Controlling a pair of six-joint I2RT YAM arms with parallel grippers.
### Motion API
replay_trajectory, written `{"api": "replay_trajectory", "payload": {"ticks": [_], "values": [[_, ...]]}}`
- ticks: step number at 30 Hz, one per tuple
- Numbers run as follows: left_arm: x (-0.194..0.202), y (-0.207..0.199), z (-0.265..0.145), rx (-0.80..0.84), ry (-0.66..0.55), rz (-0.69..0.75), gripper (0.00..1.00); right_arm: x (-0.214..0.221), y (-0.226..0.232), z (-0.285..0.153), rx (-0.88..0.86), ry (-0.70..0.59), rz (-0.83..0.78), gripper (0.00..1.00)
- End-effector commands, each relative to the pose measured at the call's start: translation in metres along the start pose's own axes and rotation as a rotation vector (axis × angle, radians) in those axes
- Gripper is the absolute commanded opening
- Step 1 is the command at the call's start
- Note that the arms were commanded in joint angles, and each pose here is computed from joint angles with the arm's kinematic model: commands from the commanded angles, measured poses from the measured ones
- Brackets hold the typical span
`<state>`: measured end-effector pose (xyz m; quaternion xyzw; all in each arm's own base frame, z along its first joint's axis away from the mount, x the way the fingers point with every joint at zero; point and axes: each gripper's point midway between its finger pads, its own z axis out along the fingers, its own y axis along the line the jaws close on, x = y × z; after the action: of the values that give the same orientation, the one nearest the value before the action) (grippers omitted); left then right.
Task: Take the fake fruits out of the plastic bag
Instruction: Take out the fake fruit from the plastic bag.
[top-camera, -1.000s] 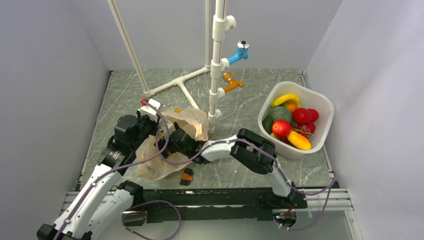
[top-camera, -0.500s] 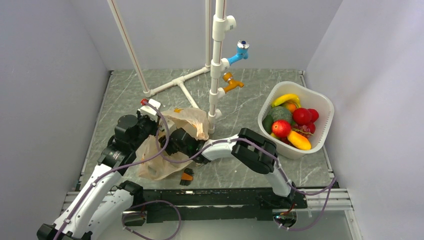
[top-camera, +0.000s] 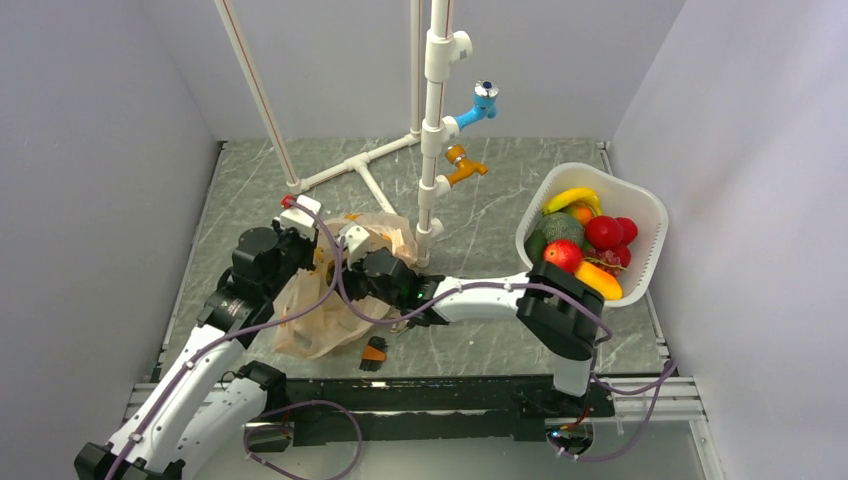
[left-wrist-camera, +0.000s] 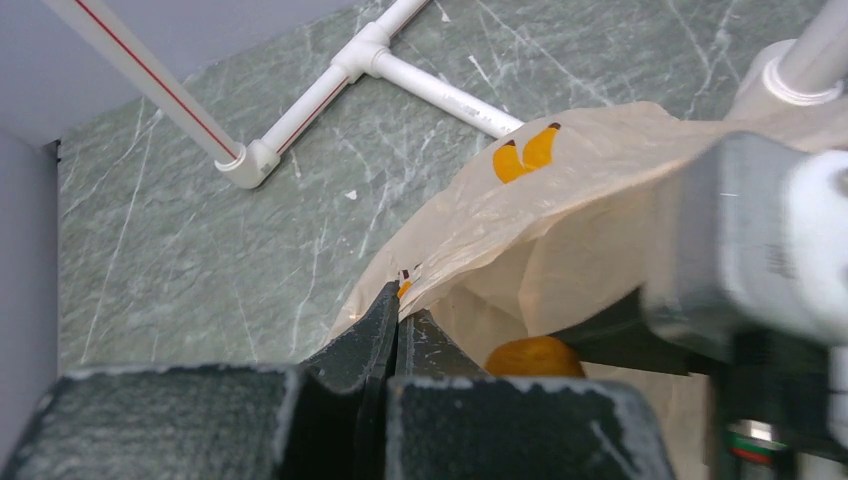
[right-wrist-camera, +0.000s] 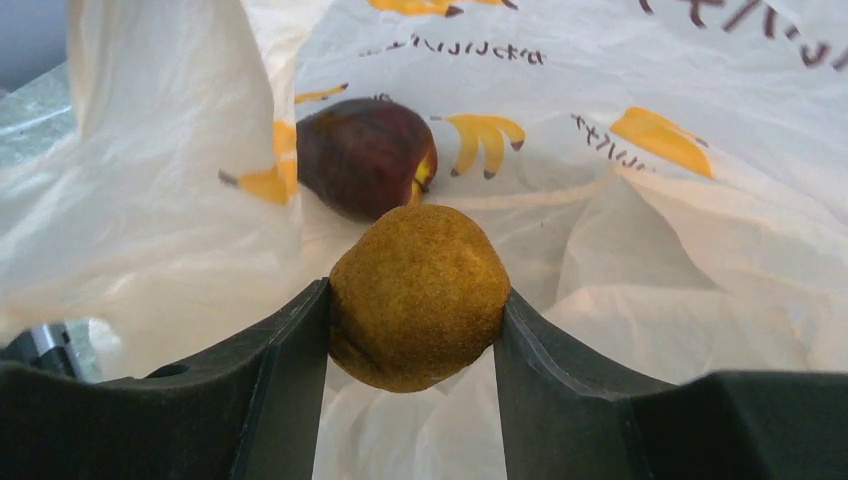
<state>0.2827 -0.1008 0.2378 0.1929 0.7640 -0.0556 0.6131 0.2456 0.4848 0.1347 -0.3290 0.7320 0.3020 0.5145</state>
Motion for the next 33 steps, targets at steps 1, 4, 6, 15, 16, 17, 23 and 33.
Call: {"api": "replay_trajectory", "payload": {"ticks": [1, 4, 6, 15, 16, 17, 23, 33], "values": [[-0.013, 0.015, 0.001, -0.08, 0.008, -0.004, 0.0, -0.017, 0.003, -0.025, -0.025, -0.029, 0.06, 0.0], [-0.01, 0.019, 0.002, -0.104, 0.044, -0.011, 0.0, -0.015, 0.007, -0.045, -0.069, -0.032, 0.057, 0.0], [-0.009, 0.02, 0.002, -0.108, 0.043, -0.013, 0.0, -0.023, 0.013, -0.059, -0.116, -0.053, 0.063, 0.0], [-0.009, 0.019, 0.002, -0.108, 0.035, -0.017, 0.0, -0.087, 0.056, -0.114, -0.373, -0.17, 0.044, 0.0], [-0.009, 0.02, 0.002, -0.109, 0.037, -0.016, 0.0, -0.094, 0.057, -0.12, -0.383, -0.189, 0.047, 0.0], [-0.008, 0.02, 0.002, -0.111, 0.041, -0.015, 0.0, -0.1, 0.058, -0.126, -0.394, -0.207, 0.045, 0.0], [-0.009, 0.02, 0.002, -0.11, 0.037, -0.018, 0.0, -0.121, 0.046, -0.154, -0.355, -0.292, 0.025, 0.0], [-0.011, 0.019, 0.0, -0.107, 0.036, -0.022, 0.0, -0.115, -0.044, -0.196, 0.004, -0.471, 0.222, 0.0]]}}
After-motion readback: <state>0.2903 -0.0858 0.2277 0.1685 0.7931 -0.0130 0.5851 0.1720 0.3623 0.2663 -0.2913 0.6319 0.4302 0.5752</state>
